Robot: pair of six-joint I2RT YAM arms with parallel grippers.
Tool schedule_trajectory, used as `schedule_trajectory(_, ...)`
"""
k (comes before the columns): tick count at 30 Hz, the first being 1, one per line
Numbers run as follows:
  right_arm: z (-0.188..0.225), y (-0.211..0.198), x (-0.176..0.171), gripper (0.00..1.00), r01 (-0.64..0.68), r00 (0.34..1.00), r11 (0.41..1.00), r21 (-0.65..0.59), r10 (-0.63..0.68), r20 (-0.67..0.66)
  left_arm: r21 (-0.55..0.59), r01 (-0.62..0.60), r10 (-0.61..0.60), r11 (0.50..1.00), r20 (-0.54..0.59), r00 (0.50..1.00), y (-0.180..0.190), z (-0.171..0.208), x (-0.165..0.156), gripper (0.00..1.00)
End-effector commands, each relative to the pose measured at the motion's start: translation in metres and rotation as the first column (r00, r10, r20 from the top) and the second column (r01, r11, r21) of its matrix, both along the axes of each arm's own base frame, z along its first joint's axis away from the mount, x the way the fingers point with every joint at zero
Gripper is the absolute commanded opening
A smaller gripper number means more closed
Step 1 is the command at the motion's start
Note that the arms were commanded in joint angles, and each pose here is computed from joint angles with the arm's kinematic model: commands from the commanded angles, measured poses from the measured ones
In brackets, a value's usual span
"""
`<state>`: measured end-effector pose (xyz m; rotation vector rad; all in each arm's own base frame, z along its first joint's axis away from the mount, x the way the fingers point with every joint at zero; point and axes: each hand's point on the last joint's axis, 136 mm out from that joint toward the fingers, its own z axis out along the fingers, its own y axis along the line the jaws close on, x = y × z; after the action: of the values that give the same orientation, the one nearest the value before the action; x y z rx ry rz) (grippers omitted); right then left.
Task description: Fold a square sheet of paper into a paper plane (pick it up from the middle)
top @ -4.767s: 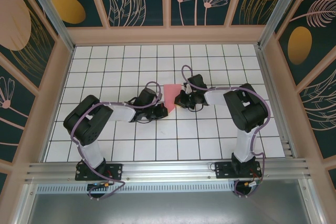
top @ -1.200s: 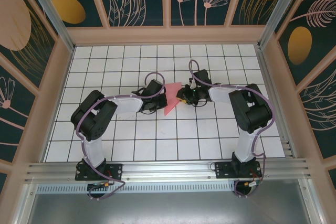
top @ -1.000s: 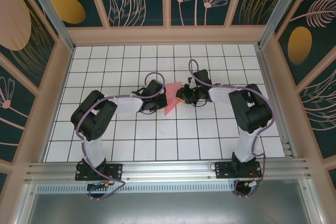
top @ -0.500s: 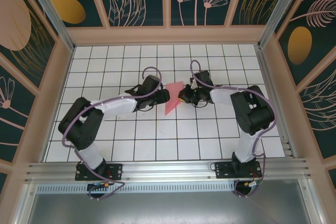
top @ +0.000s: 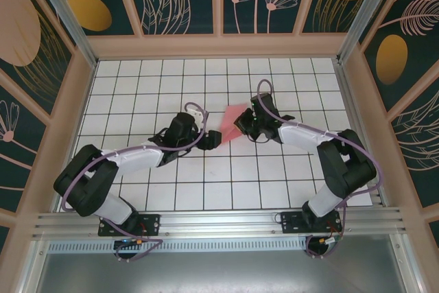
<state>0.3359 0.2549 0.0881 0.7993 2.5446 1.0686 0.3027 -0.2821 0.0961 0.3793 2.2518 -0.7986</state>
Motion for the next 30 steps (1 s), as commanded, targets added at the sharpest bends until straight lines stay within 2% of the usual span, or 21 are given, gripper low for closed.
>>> schedule_trajectory(1, -0.001, -0.009, 0.002, 0.01, 0.118, 0.992, 0.993, 0.011, -0.117, -0.052, -0.002, 0.122, -0.119, 0.993, 0.208, 0.971, -0.016, 0.026, 0.007, 0.79)
schedule_trajectory(11, -0.002, 0.014, 0.019, 0.01, 0.069, 0.992, 0.997, 0.026, -0.066, -0.106, 0.074, 0.199, -0.212, 0.977, 0.314, 0.925, -0.031, 0.001, 0.019, 0.70)
schedule_trajectory(20, -0.009, 0.019, 0.015, 0.01, 0.039, 0.989, 0.999, 0.031, -0.034, -0.146, 0.130, 0.250, -0.279, 0.960, 0.310, 0.909, -0.039, -0.027, 0.023, 0.61)
schedule_trajectory(26, -0.008, 0.021, 0.010, 0.01, 0.021, 0.987, 0.999, 0.038, -0.015, -0.163, 0.161, 0.264, -0.304, 0.951, 0.336, 0.891, -0.041, -0.032, 0.025, 0.58)
schedule_trajectory(30, -0.010, 0.021, 0.006, 0.01, 0.013, 0.984, 0.999, 0.039, -0.005, -0.179, 0.168, 0.282, -0.324, 0.945, 0.348, 0.879, -0.043, -0.031, 0.024, 0.49)
